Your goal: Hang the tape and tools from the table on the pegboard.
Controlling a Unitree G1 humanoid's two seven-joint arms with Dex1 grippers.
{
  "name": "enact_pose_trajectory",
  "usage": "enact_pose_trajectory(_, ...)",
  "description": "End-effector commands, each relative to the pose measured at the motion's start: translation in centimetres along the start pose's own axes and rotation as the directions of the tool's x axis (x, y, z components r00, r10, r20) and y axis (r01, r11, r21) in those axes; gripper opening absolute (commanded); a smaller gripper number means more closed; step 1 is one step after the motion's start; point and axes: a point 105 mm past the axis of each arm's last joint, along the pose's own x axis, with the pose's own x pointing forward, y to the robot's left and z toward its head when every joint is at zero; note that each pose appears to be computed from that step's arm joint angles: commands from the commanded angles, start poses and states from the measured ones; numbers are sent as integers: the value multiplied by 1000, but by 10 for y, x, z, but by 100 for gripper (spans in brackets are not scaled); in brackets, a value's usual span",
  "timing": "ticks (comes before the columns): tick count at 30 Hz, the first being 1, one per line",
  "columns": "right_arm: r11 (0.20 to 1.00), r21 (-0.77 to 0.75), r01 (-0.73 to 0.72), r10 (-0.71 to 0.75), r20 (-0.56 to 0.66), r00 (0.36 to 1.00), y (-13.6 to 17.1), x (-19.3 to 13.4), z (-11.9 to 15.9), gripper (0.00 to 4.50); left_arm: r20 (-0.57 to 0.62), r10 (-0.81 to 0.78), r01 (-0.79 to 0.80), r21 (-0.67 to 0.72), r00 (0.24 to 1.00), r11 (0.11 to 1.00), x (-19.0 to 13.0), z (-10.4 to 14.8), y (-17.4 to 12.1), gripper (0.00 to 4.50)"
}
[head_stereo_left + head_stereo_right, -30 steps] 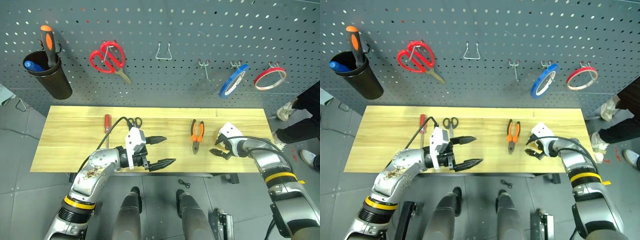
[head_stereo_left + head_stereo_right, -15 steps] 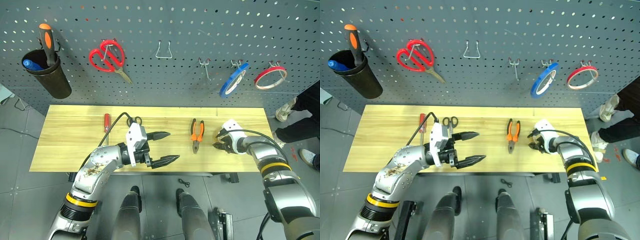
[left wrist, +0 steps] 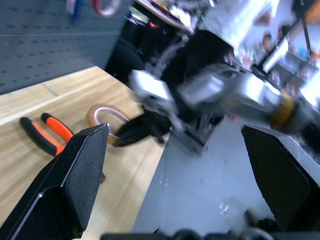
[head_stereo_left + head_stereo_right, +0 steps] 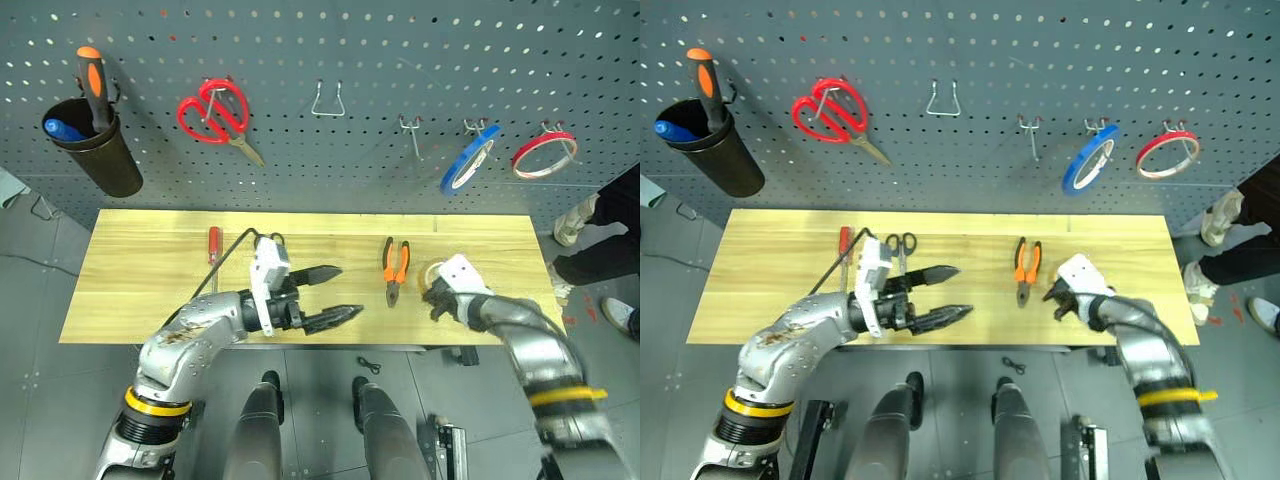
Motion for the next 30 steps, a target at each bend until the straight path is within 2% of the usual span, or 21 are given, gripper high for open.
enact_pose_trajectory(1,948,-210,241,-197,207,958,-5,-33,54,23,134,34,-23,-84,990,996,-1,22,-4,450)
enact_pose_trajectory(5,849,-361,386,-233,400,886,12,-41,90,23,208,50,-16,-163,977,986,-5,29,-11,450)
enact_pose_trajectory(9,751,-389,534,-287,536,794,-4,-34,123,23,291,110,-47,-217,950,975,-11,40,-5,450)
enact_pose_trajectory(13,736,-359,574,-296,591,750,-22,-23,145,23,350,118,-36,-234,929,972,-16,54,-3,450)
enact_pose_trajectory(17,766,-341,546,-270,600,753,-30,-13,151,23,356,128,-52,-218,926,975,-17,60,1,450)
enact_pose_trajectory(25,860,-291,419,-231,510,828,-41,11,135,23,337,122,-55,-204,934,978,-18,60,-1,450)
enact_pose_trajectory(27,877,-276,393,-219,498,839,-41,14,132,127,343,128,-58,-209,931,976,-19,60,-1,450)
enact_pose_trajectory(28,881,-279,382,-209,496,843,-39,15,131,150,349,132,-59,-214,928,975,-20,61,0,450)
enact_pose_trajectory(30,884,-285,371,-196,495,847,-36,15,128,225,345,134,-61,-214,929,975,-20,60,0,450)
